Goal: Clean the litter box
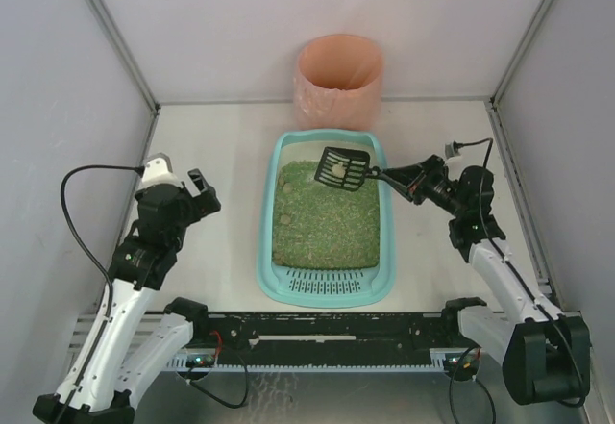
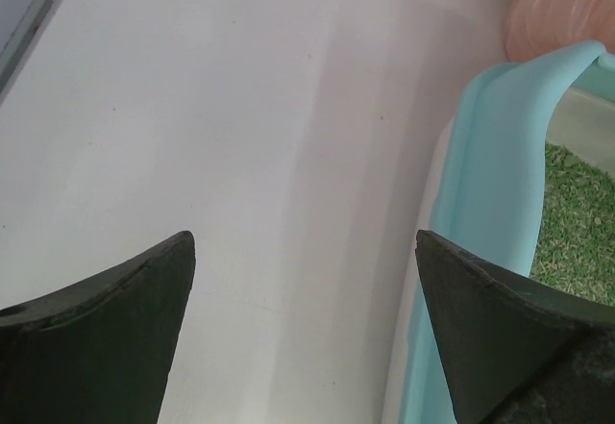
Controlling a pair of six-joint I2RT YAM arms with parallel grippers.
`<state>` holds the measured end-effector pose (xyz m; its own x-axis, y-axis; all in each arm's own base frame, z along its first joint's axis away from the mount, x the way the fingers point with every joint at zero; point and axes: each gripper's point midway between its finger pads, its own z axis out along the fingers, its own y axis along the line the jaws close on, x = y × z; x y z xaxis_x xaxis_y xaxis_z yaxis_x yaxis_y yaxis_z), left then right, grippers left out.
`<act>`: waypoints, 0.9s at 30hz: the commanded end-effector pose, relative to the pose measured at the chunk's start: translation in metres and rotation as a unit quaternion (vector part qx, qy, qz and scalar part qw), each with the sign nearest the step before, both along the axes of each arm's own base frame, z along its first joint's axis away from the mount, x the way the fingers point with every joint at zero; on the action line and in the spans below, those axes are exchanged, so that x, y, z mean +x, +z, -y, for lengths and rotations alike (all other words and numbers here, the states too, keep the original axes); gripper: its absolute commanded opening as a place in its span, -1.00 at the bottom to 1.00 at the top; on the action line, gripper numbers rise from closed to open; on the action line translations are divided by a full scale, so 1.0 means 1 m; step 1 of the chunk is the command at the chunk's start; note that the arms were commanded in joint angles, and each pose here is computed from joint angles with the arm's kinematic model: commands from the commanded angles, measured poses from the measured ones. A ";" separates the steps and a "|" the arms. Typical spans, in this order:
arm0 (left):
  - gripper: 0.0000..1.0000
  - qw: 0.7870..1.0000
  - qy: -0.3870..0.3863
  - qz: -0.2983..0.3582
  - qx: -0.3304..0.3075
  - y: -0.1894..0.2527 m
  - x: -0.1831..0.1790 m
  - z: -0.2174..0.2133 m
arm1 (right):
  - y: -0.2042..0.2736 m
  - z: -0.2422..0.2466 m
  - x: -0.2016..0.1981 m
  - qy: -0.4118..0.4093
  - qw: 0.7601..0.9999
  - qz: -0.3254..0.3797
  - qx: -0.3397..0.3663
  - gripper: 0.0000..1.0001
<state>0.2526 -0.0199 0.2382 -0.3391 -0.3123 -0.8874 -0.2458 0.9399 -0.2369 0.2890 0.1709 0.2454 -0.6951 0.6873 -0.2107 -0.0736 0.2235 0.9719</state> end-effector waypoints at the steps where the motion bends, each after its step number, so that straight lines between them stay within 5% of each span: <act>1: 1.00 1.000 -0.027 -0.002 -0.016 -0.009 0.003 0.011 | 0.050 0.006 0.023 -0.021 0.998 0.058 -0.023 -1.00; 16: 1.00 0.993 -0.111 -0.046 -0.001 -0.037 -0.010 0.031 | 0.145 0.065 0.165 -0.240 0.945 0.168 -0.142 -1.00; 23: 1.00 0.992 -0.120 -0.043 0.000 -0.034 -0.008 0.034 | 0.147 0.046 0.239 -0.197 0.912 0.225 -0.280 -1.00; 27: 1.00 0.992 -0.120 -0.045 0.001 -0.035 -0.008 0.033 | 0.149 0.026 0.261 -0.169 0.860 0.289 -0.385 -1.00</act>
